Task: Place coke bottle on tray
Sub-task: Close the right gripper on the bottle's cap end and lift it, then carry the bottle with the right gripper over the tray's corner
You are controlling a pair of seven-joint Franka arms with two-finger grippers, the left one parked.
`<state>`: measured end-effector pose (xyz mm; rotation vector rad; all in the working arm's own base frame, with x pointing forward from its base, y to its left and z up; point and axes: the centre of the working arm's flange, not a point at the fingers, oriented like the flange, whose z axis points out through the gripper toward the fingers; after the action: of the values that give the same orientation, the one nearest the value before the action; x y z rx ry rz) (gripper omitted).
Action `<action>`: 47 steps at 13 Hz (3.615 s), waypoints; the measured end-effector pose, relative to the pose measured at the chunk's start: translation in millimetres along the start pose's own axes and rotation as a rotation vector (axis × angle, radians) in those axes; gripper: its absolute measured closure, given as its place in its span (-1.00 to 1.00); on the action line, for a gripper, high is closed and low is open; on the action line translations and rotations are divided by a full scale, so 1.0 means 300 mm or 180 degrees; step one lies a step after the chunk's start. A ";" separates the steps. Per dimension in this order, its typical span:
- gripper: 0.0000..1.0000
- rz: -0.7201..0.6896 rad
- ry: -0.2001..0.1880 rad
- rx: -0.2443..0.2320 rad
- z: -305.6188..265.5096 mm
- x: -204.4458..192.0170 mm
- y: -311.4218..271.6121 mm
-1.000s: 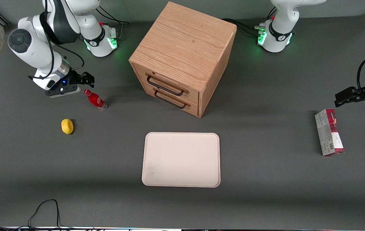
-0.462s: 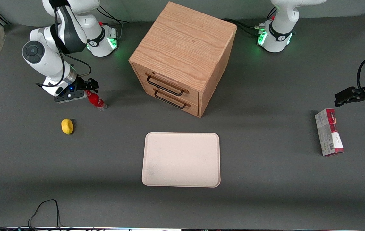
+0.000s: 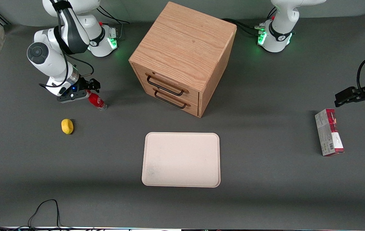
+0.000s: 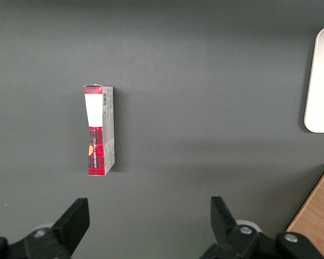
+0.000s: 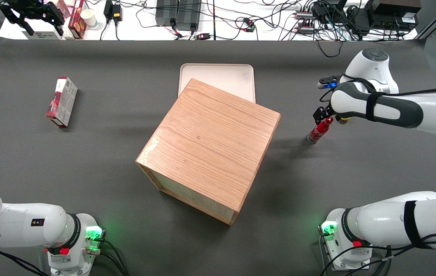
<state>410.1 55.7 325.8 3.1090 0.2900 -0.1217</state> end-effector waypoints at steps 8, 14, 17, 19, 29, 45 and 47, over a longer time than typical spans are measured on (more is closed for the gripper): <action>0.37 0.0042 0.0002 0.0010 0.000 -0.001 0.020; 0.37 0.0125 0.0173 0.0001 -0.133 0.082 0.042; 0.37 0.0287 -0.0048 -0.0036 -0.405 0.224 0.064; 0.37 0.0364 -0.0166 -0.0011 -0.604 0.335 0.069; 0.37 0.0724 -0.0333 -0.0006 -0.847 0.710 0.006; 0.37 0.1453 0.0506 0.0437 -0.212 1.190 -0.635; 0.37 0.1450 0.0510 0.0425 -0.205 1.191 -0.635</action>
<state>729.7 310.1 357.1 3.2214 -0.4441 0.1202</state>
